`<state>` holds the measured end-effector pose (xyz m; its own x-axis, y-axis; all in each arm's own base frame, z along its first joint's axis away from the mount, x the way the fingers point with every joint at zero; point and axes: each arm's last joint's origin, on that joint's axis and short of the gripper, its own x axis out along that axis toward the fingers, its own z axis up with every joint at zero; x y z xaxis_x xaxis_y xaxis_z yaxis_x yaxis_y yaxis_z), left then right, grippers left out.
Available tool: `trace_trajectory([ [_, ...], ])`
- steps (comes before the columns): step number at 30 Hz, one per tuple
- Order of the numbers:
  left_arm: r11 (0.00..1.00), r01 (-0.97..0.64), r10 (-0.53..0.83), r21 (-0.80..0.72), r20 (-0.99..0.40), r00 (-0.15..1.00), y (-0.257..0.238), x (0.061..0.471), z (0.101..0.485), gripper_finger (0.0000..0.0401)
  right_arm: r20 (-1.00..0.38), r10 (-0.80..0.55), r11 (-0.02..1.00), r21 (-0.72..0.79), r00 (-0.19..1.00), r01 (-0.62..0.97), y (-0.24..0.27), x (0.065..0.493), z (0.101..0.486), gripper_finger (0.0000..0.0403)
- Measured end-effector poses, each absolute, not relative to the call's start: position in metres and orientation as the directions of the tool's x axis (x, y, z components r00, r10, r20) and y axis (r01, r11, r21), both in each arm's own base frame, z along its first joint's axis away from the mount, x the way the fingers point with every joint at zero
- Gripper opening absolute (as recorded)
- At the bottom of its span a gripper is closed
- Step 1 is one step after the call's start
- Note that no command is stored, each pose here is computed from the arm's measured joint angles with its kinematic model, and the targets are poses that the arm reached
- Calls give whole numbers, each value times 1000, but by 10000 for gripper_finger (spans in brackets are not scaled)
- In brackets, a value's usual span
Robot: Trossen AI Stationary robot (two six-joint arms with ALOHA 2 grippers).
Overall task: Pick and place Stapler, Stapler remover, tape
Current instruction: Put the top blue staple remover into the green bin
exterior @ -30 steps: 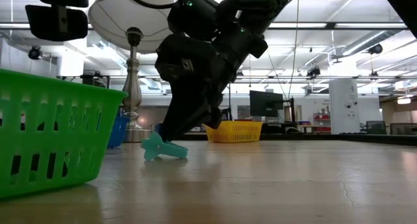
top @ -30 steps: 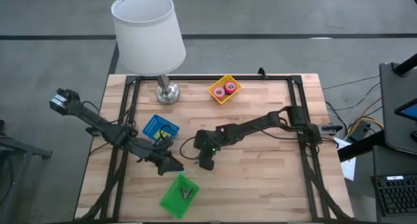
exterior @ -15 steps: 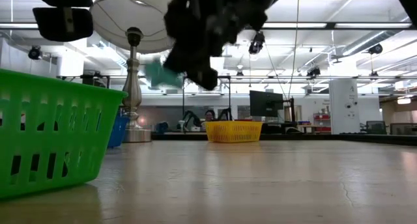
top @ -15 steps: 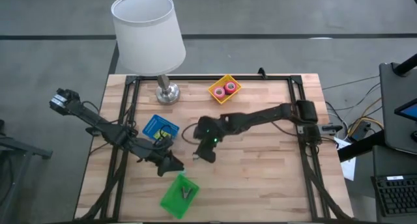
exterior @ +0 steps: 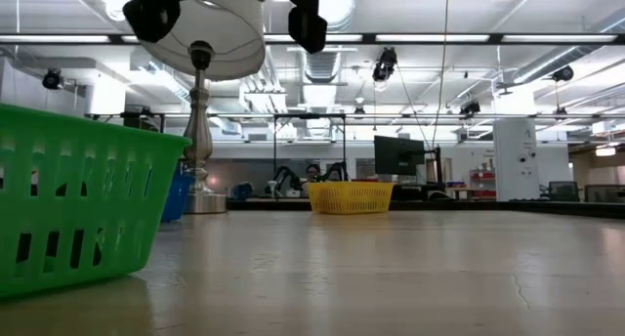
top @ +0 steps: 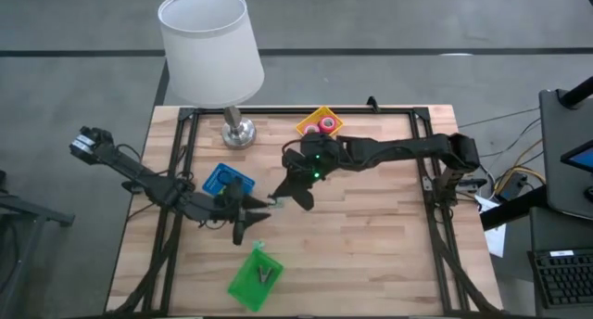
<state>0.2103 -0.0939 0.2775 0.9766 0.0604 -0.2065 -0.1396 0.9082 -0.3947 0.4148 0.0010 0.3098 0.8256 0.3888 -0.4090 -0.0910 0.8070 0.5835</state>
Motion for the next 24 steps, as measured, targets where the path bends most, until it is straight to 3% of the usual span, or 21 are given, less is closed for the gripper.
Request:
trace_trajectory([
  [5,936,-160,123,-313,-135,983,-92,211,285,149,-417,380,807,586,826,-75,0,415,309,8],
  [15,925,-169,132,-342,-129,983,-91,210,286,149,-422,333,819,573,843,-37,-7,415,309,8],
  [24,925,-153,115,-347,-128,985,-92,210,287,149,-400,388,790,609,830,-75,-10,415,313,8],
])
